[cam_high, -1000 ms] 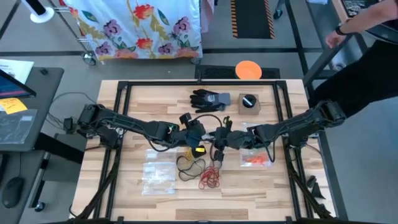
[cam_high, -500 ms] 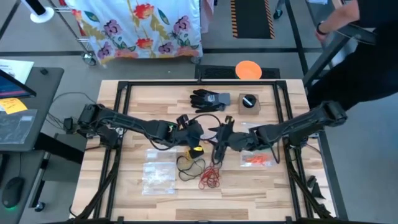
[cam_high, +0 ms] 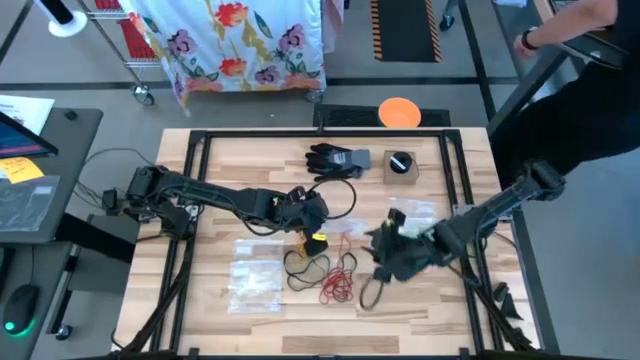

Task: Sort rubber bands
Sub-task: Open the transparent zip bag

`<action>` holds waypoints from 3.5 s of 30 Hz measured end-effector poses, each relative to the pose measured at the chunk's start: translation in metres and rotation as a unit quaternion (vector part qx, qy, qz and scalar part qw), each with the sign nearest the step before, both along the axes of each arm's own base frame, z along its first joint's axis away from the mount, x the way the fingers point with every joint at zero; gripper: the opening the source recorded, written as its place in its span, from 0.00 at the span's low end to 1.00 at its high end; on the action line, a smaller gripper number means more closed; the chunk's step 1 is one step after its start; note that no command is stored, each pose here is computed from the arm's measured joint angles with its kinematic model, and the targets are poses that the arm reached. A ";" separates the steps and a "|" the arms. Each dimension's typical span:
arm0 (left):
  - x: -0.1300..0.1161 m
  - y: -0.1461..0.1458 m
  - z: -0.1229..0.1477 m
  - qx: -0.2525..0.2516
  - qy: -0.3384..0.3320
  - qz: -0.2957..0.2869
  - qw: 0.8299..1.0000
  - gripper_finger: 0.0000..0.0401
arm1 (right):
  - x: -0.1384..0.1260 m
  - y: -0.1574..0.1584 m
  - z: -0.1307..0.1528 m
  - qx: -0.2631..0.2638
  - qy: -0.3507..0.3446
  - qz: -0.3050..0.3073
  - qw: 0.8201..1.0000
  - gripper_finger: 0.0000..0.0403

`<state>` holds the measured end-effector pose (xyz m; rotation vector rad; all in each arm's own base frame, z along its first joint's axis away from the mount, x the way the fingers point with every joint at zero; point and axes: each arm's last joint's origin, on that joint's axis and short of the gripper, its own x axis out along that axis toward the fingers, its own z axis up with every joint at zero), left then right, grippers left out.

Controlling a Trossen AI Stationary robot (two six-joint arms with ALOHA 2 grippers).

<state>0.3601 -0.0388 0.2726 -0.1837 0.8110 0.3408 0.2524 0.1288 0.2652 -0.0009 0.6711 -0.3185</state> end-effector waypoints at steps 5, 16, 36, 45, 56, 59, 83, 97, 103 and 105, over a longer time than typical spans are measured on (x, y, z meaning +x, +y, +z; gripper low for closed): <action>0.005 0.009 0.002 -0.061 -0.016 -0.028 0.998 0.00 | 0.011 0.026 -0.021 -0.146 0.005 0.050 0.988 0.41; 0.003 0.015 0.000 -0.099 -0.001 -0.036 0.994 0.00 | 0.049 0.028 -0.033 -0.302 0.037 0.087 0.949 0.41; 0.006 0.010 0.003 -0.110 -0.019 -0.060 0.992 0.00 | 0.053 0.030 -0.030 -0.268 0.014 0.111 0.957 0.41; 0.006 0.008 0.003 -0.129 -0.021 -0.070 0.989 0.00 | 0.054 0.030 -0.029 -0.273 0.018 0.126 0.954 0.41; 0.011 -0.005 0.010 -0.154 -0.060 -0.119 0.979 0.00 | 0.050 0.011 -0.042 -0.236 0.085 0.090 0.964 0.40; 0.012 -0.005 0.010 -0.152 -0.064 -0.120 0.979 0.00 | 0.048 0.010 -0.043 -0.223 0.085 0.079 0.968 0.37; 0.016 -0.018 0.009 -0.080 -0.085 -0.121 0.986 0.00 | 0.070 0.015 -0.029 -0.102 -0.018 0.161 0.982 0.00; 0.019 -0.019 0.000 -0.079 -0.067 -0.114 0.988 0.00 | 0.068 0.012 -0.030 -0.105 0.006 0.176 0.979 0.02; 0.019 -0.020 0.001 -0.080 -0.073 -0.114 0.988 0.00 | 0.067 0.004 -0.036 -0.034 0.040 0.180 0.982 0.17; 0.019 -0.020 0.000 -0.080 -0.072 -0.114 0.988 0.00 | 0.067 0.000 -0.036 -0.023 0.043 0.167 0.985 0.25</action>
